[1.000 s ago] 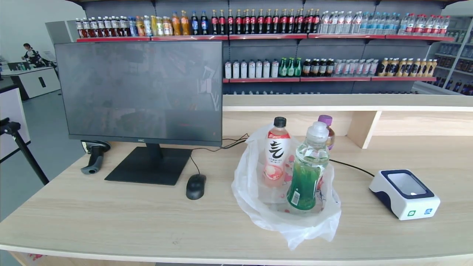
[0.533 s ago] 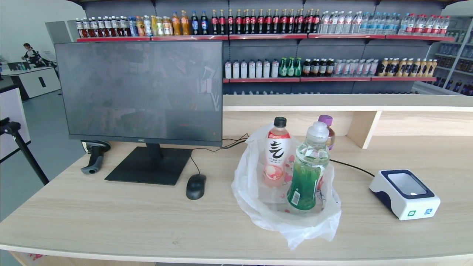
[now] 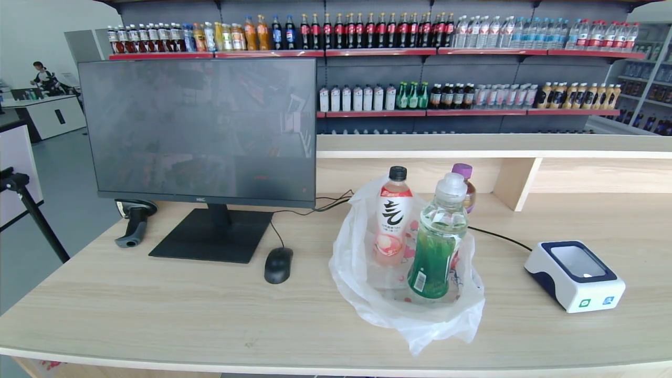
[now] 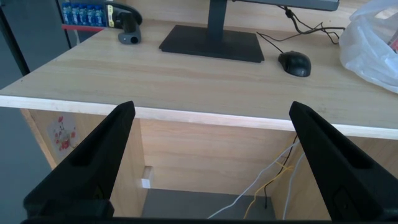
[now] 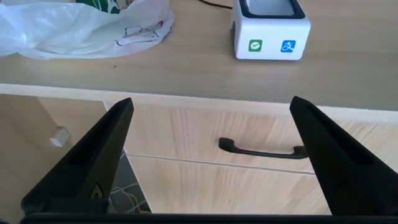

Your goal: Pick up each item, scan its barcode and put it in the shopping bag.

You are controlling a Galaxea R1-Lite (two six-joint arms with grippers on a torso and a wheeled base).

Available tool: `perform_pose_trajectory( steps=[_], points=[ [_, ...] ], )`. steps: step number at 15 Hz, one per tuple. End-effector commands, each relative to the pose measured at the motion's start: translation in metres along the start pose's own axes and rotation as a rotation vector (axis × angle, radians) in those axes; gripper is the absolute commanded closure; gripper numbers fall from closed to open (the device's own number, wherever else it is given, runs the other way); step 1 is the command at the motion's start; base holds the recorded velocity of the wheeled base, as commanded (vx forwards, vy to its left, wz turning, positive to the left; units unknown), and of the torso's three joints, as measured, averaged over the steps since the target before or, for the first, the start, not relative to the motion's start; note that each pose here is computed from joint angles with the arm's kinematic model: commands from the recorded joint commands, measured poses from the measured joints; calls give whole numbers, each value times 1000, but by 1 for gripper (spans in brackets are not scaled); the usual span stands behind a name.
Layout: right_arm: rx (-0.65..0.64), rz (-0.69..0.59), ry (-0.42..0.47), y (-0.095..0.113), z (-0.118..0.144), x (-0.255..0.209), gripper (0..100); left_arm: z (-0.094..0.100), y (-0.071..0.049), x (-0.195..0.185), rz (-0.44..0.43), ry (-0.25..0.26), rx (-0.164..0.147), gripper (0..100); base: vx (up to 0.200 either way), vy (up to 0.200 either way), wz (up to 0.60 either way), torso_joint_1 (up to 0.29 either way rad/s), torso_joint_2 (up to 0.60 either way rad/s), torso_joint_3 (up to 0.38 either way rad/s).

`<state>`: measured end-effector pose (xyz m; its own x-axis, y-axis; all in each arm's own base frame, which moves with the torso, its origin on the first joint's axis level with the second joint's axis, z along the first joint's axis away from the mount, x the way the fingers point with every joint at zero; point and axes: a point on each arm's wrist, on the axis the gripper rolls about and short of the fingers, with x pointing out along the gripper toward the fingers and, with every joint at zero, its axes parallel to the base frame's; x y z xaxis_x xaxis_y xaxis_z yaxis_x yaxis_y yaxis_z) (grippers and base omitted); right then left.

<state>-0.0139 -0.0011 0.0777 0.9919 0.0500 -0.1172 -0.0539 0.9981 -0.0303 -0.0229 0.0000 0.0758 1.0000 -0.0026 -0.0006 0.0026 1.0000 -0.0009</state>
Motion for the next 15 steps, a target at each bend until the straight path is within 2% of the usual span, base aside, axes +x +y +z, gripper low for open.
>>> perform_pose_trajectory(
  steps=[1,2,5,7,9,14,15],
  points=[
    [10,-54,15,1,1,1,0,0,0,0,1,-1,-1,0,0,0,0,0,0,0],
    [14,-110,-7,2,0,-1,0,0,0,0,1,-1,-1,0,0,0,0,0,0,0],
    [10,-118,-28,2,-1,-2,0,0,0,0,-1,1,1,0,0,0,0,0,0,0],
    [-1,-104,-39,2,-1,-3,0,0,0,0,3,1,1,0,-200,0,0,5,2,0],
    [-5,-51,-116,1,-3,-9,0,0,0,0,1,1,-1,0,-200,0,0,27,10,0],
    [20,-53,-116,2,-3,-9,0,0,0,0,1,1,-1,0,-200,0,0,-6,0,3],
    [28,-55,-116,2,-3,-9,0,0,0,0,1,1,1,0,0,0,0,0,0,0]
  ],
)
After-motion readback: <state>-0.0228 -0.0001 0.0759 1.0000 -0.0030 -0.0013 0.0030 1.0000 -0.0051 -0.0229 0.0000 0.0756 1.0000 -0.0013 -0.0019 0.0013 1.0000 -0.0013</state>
